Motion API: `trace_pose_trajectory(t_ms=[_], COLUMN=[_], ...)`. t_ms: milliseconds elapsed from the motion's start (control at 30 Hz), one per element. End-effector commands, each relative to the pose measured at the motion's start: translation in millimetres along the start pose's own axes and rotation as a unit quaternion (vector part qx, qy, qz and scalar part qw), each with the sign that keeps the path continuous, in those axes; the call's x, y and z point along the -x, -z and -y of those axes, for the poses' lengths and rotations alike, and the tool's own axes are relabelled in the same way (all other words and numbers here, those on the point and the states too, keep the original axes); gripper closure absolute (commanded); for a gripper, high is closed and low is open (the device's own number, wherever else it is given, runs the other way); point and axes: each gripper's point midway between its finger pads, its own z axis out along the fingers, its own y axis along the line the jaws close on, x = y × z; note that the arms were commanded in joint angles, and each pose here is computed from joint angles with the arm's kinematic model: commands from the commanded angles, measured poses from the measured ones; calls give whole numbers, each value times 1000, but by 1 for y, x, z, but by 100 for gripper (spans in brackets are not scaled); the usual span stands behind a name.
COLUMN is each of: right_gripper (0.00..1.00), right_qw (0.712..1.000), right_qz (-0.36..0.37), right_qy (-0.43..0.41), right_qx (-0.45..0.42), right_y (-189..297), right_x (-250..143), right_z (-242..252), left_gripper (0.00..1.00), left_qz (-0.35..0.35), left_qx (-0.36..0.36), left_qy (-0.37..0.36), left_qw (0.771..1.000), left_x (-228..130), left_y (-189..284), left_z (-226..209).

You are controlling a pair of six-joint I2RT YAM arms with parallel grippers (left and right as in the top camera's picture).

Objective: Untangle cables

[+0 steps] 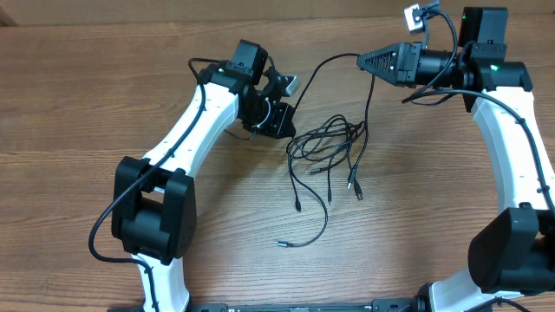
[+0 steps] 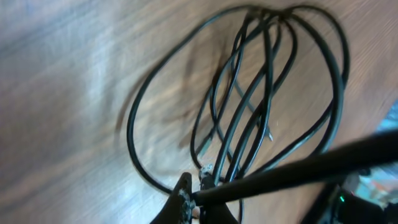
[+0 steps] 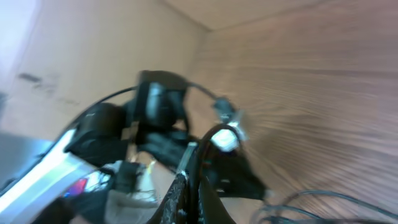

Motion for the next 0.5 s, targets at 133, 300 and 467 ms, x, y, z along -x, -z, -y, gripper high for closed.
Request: trace_pose_trajectory(t_ms=[133,300,467], right_gripper=[96,96,96], right_qw=[969,911,835], right_qz=[43,43,47], right_qy=[-39,-72,-97], right_qx=[-241,-403,-540], right_y=[33,71,115], right_x=[7,-7,-21], right_z=[78,126,156], left_gripper=[96,96,96], left_qz=[45,112,200], left_qx=[2,-9,-8], left_qy=[3,-44,-101], left_qw=[999,993,975], left_x=[16,31,45], left_y=[65,122,188], left_z=[17,58,103])
